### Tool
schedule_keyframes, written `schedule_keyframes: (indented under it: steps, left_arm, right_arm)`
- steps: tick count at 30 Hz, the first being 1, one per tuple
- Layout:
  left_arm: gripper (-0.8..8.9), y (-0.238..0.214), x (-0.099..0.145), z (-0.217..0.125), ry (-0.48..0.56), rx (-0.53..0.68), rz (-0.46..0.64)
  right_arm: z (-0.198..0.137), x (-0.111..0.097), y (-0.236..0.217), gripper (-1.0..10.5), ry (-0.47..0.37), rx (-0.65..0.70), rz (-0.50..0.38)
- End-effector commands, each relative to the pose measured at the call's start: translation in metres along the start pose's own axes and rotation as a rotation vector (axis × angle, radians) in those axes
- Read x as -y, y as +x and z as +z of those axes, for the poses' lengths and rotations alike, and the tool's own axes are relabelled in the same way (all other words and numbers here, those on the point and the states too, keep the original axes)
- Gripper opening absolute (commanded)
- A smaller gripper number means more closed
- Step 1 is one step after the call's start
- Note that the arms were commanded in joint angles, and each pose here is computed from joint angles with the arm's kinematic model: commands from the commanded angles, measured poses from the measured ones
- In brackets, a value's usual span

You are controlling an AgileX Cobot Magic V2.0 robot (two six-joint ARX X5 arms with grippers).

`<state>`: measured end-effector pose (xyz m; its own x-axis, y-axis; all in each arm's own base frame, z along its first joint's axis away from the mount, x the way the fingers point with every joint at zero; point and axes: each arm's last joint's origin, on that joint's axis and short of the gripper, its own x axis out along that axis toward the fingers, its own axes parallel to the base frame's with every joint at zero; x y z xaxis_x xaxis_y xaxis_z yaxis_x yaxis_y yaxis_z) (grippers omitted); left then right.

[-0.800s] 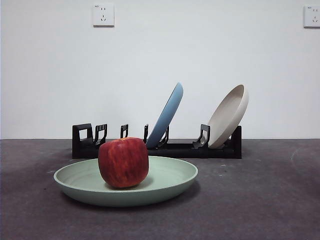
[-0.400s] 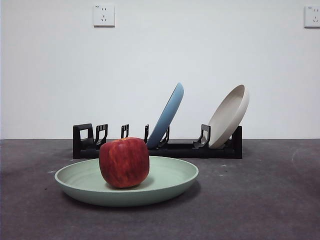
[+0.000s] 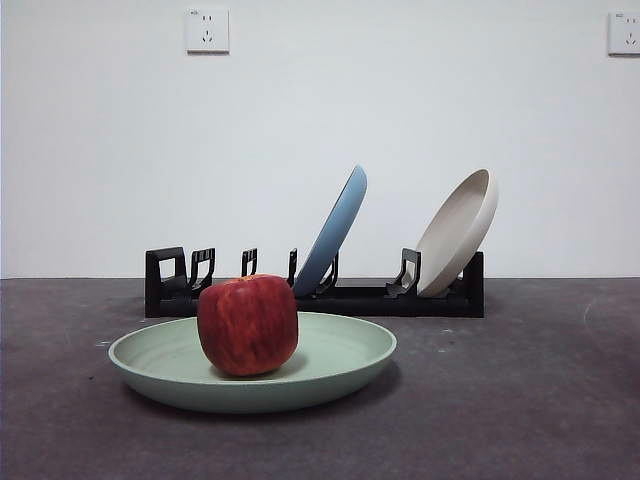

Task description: Take the green plate from the plate rack,put the plate on the table,take the apple from the table,put the apple in the plate

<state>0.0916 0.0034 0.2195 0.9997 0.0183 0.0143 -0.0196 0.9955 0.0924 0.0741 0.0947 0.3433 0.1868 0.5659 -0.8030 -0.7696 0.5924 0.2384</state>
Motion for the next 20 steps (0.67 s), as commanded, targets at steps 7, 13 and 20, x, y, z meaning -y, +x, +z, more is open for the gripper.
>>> schedule_keyframes:
  steps: [7,13,20]
  left_arm:
    - [-0.03,0.003,0.004,-0.044,-0.023,-0.073,-0.003]
    - [-0.03,0.004,0.005,-0.062,-0.034,-0.133,-0.011]
    - [-0.03,0.003,0.006,-0.073,-0.092,-0.198,-0.011]
  right_arm:
    - [-0.001,0.0,0.001,0.0,0.005,0.001,0.0]
    - [-0.001,0.0,0.001,0.0,0.005,0.001,0.0]
    - [-0.001,0.0,0.001,0.0,0.004,0.0,0.0]
